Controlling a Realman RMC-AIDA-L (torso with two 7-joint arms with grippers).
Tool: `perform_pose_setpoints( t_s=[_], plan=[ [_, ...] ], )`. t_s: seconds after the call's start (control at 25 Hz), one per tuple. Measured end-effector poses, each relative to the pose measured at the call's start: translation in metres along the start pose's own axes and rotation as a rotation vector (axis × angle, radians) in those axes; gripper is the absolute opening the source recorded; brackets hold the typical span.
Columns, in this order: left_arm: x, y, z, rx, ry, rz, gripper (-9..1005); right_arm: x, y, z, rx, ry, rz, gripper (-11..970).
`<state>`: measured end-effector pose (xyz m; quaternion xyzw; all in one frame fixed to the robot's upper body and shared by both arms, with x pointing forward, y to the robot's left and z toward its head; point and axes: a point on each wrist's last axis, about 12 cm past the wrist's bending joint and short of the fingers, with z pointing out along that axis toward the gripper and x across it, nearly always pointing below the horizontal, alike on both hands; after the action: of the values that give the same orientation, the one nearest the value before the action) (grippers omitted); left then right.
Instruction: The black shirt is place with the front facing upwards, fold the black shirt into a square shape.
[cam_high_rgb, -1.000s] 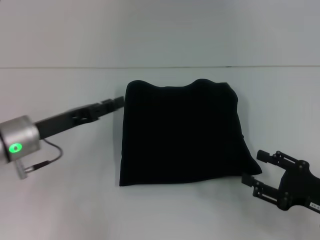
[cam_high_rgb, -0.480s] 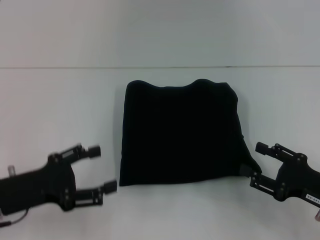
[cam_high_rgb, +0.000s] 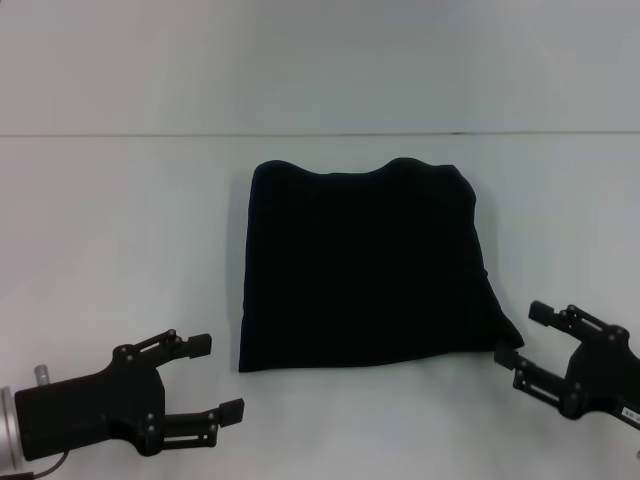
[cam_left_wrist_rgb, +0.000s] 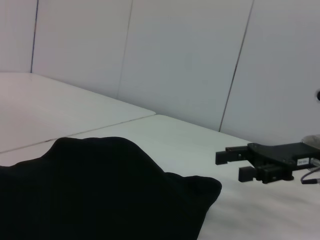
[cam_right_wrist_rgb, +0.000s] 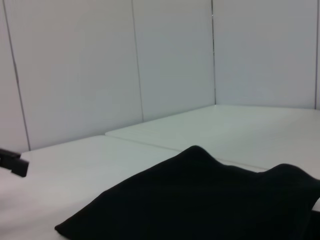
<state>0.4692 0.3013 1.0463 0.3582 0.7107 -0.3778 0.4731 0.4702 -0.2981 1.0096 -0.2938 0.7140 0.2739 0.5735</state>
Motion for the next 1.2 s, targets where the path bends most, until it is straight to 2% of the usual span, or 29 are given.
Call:
perform_pose_setpoints(
  t_s=[0.44,1.2],
  plan=[
    [-0.0051,0.0088,0.0045,-0.027,0.008,0.007,949,0.0091,0.0047,-0.006,-0.007,0.044,-0.048,760],
    [-0.0072,0.0091,0.0066,-0.024,-0.002,0.012,949,0.0082,0.0067,-0.0029,-0.021,0.038,-0.053,760]
  ],
)
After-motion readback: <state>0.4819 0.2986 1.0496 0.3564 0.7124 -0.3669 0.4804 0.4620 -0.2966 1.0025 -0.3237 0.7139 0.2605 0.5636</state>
